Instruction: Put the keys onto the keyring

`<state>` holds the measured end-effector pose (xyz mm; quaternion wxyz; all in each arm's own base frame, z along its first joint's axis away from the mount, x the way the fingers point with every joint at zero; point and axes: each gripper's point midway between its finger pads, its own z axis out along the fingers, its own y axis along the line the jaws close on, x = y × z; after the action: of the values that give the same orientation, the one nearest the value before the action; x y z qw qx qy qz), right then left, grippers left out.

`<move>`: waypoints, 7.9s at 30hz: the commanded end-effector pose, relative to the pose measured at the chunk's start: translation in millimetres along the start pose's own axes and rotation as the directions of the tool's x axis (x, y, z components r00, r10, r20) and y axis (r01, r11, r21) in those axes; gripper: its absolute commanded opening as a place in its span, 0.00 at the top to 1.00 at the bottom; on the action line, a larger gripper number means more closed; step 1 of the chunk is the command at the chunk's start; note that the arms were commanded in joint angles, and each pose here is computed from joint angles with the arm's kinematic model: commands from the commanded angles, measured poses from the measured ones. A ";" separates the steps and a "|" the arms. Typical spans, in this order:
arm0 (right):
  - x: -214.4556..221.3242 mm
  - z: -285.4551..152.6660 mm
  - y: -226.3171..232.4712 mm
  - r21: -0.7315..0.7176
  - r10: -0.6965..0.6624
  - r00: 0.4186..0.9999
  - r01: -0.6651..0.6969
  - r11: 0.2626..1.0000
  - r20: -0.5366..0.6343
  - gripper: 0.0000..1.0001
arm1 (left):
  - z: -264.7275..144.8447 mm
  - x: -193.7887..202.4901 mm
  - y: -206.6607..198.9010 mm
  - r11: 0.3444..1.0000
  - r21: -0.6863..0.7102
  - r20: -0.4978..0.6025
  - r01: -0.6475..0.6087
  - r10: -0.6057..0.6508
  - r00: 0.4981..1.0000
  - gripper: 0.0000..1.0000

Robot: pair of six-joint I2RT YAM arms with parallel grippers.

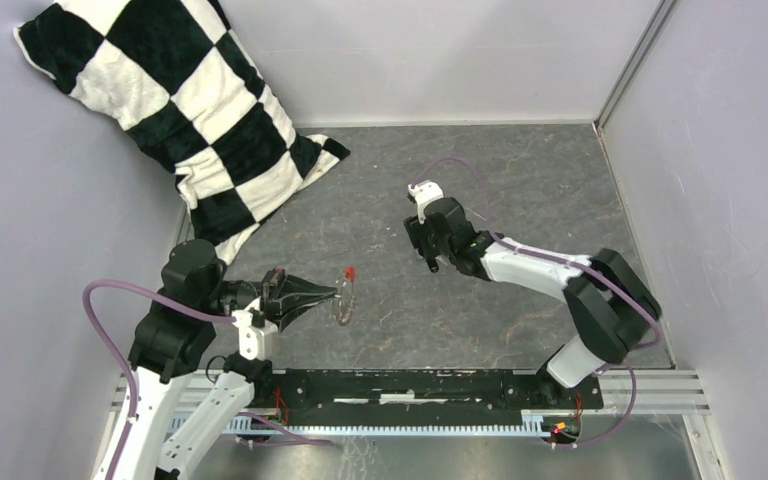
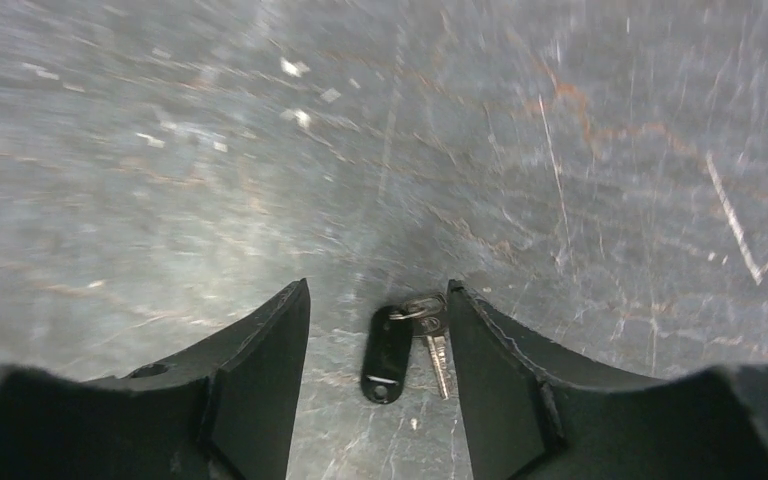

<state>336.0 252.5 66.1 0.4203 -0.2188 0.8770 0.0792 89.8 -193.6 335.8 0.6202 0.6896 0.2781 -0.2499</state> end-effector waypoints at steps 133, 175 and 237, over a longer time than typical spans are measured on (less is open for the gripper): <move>-166.9 -321.1 189.0 -0.545 0.030 0.637 0.632 0.551 0.770 1.00 | 13.8 3.0 37.5 0.760 -0.092 0.086 0.644 -0.638 0.765 0.72; -165.3 -314.9 197.7 -0.573 0.047 0.655 0.623 0.533 0.755 0.97 | 14.2 -7.2 30.2 0.814 -0.011 0.086 0.581 -0.578 0.812 0.98; 8.0 0.0 -28.8 0.264 0.381 0.919 -0.343 0.901 -0.104 0.47 | 6.9 43.5 -30.9 0.891 -0.018 -0.067 0.453 -0.453 0.889 0.98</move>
<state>339.9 226.4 50.9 0.3471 -0.0537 0.9355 0.0389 98.3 -195.0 276.7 0.5161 0.5979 0.4788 -0.3832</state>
